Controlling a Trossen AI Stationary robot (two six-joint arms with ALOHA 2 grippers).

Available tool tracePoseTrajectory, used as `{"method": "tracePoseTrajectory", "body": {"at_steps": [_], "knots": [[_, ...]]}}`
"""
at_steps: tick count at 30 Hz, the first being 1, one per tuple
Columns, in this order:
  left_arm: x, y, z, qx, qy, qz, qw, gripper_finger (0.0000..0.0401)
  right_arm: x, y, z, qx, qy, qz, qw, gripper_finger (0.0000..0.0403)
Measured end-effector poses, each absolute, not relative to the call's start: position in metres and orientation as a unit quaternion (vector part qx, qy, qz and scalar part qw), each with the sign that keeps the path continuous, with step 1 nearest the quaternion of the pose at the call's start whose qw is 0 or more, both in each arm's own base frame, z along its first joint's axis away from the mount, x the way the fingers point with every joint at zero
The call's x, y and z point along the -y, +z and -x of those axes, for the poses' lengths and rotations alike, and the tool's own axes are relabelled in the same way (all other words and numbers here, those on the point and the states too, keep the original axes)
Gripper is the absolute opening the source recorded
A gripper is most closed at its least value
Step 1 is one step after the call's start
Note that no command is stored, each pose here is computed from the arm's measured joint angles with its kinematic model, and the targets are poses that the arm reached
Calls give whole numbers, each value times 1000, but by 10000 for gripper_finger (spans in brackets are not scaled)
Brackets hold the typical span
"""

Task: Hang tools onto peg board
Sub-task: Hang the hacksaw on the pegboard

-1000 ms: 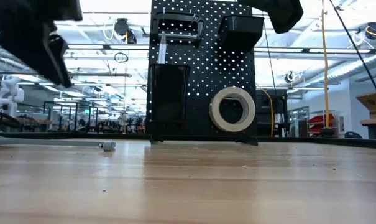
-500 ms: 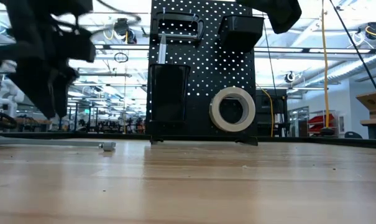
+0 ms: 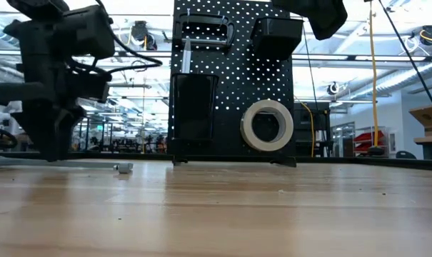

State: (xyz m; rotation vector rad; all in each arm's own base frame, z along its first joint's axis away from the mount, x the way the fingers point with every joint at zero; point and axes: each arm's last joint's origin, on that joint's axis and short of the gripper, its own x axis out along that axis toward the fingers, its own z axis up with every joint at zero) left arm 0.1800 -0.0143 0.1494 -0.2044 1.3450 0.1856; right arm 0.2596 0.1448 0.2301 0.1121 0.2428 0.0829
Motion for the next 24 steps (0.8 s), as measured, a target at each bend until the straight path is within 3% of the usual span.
{"method": "tracePoseTrajectory", "body": {"at_steps": [8,18,24], "knots": [[13,142,-183,-635,91,87,762,171,-145,230,-260,-121,42,-49,991,267],[14,131,-189,-652,77,68,751,154,-145,230,-260,-120,42,-49,991,267],[14,131,-189,-651,72,72,752,71,-145,230,-260,-120,42,-48,991,267]]}}
